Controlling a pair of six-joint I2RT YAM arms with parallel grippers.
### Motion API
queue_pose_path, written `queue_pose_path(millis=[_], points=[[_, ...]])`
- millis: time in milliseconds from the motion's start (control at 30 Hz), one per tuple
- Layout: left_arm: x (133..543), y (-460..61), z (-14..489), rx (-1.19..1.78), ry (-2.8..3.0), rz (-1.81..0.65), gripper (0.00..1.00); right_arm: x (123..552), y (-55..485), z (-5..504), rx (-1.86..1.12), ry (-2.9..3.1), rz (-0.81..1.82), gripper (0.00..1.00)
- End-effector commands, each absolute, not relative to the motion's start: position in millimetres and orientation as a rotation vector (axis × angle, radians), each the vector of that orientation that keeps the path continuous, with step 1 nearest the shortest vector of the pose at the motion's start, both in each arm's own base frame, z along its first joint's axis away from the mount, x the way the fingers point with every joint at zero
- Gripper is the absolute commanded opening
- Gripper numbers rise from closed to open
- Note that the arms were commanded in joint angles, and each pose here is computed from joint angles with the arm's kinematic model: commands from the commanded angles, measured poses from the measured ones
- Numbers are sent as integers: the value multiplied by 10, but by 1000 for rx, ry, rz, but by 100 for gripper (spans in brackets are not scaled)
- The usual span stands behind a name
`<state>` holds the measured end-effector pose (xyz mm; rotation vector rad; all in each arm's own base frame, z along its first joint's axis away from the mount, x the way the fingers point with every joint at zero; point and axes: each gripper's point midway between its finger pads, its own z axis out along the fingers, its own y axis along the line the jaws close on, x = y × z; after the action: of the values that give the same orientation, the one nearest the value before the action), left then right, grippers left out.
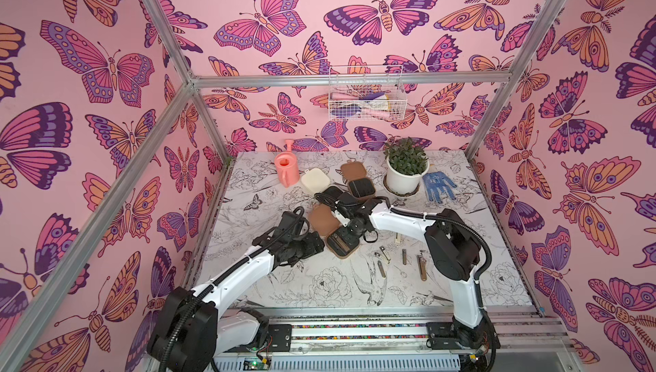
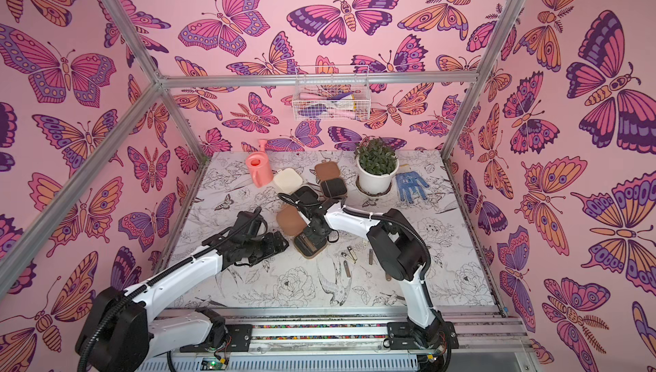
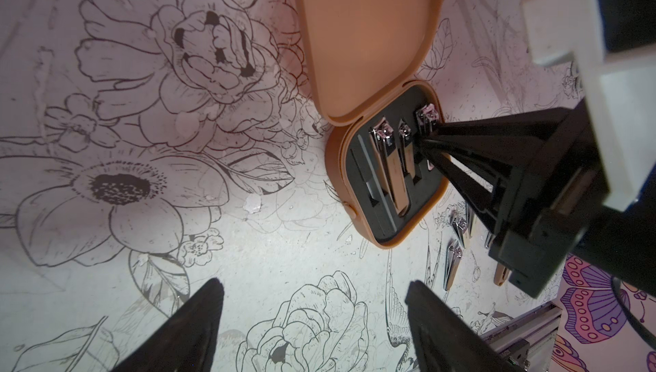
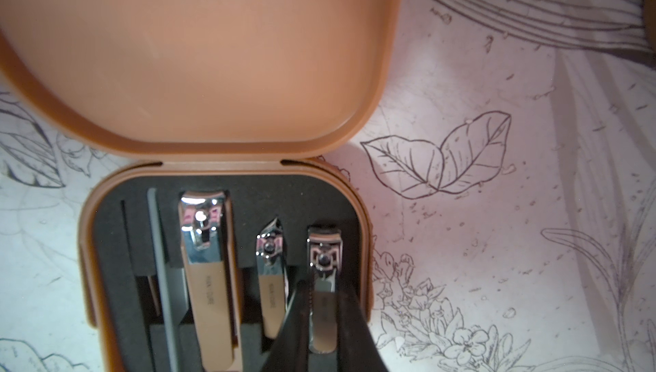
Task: Organize nail clipper sets
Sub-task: Place the nail clipper in the storage box.
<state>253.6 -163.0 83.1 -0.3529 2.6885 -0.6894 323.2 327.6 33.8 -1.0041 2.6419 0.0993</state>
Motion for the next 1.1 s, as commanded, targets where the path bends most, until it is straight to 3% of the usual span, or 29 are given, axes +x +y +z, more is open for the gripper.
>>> queue_pose_path(millis=[0, 1067], points=[[2469, -1579, 740, -365, 2717, -646, 83, 3110, 3191, 256, -1046, 2703, 35, 3], [2453, -1566, 722, -371, 2720, -641, 83, 2806, 2950, -491, -1048, 2905, -108, 3]])
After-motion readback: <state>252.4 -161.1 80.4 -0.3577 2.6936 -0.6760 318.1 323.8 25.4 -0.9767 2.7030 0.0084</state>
